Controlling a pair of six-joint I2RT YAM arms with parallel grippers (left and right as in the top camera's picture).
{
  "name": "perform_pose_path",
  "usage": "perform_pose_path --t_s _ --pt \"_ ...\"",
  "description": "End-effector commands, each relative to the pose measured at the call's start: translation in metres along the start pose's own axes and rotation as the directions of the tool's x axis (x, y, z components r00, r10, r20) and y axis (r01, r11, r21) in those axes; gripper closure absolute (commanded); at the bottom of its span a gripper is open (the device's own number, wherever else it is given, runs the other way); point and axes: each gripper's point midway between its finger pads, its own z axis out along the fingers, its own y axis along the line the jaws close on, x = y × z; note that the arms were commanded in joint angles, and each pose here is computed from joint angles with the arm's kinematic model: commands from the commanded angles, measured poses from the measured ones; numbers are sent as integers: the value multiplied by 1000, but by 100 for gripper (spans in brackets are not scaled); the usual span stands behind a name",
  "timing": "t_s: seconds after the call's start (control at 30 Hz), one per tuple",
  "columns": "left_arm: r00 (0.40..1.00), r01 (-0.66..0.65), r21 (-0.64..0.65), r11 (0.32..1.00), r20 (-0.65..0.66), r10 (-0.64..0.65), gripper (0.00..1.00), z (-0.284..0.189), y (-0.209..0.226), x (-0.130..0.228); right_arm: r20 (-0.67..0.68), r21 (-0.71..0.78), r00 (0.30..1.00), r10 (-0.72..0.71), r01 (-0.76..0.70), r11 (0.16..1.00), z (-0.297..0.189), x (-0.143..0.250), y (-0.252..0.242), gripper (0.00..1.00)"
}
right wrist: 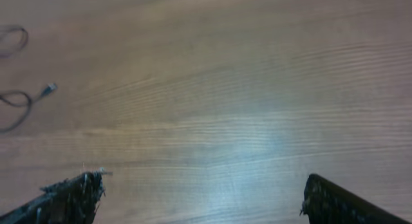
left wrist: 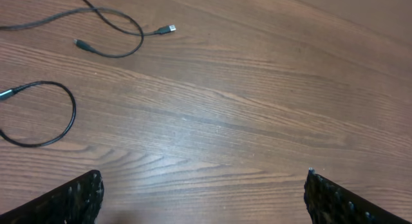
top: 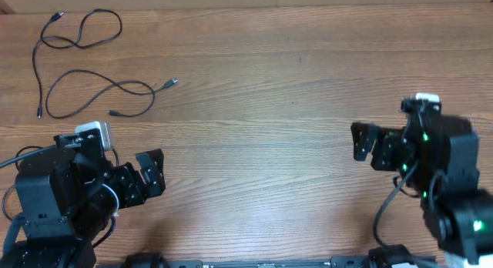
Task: Untangle cables
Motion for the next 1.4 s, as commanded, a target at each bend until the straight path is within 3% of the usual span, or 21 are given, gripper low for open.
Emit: perform_pose_path --t_s 0.0,0.5,0.93,1.37 --pt "1000 -16 10 1000 -6 16 0 1 -2 1 65 -66 997 -52 56 996 -1 13 3 0" --pt "1000 -16 10 1000 -6 16 0 1 -2 1 294 -85 955 -42 70 994 24 57 -17 0" --pt "1000 -16 10 1000 -6 16 1 1 -2 1 558 -78 820 -127 204 976 27 41 -12 0" --pt "1000 -16 10 1000 -6 16 0 1 -2 1 678 -53 719 -151 252 966 26 41 -12 0"
